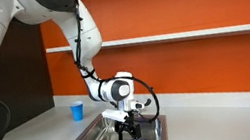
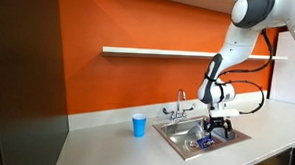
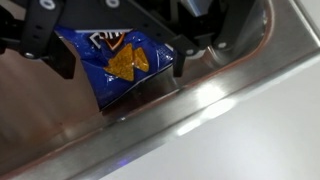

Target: Move the Doritos packet from the sink, to the left counter

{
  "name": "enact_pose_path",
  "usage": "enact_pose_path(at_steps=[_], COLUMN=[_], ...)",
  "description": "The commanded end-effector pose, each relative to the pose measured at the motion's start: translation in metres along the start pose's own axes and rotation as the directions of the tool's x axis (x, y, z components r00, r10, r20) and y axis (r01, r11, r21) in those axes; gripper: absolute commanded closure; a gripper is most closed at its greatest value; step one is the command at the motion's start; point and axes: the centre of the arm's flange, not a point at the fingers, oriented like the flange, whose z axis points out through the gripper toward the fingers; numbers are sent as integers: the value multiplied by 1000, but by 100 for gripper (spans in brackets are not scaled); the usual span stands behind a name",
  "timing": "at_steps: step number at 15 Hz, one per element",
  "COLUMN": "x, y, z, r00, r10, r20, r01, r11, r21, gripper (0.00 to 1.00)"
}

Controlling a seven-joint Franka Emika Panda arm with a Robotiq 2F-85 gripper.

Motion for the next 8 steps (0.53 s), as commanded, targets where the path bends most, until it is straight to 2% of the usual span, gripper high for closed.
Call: enact_pose_path(at_steps=[1,8], x=[1,2], y=[0,-1], z=[0,-1], r00=[1000,1000], r10=[-1,-1], r20=[0,-4], r01=[1,1], r11=[1000,1000], r21=[0,1], gripper=[0,0])
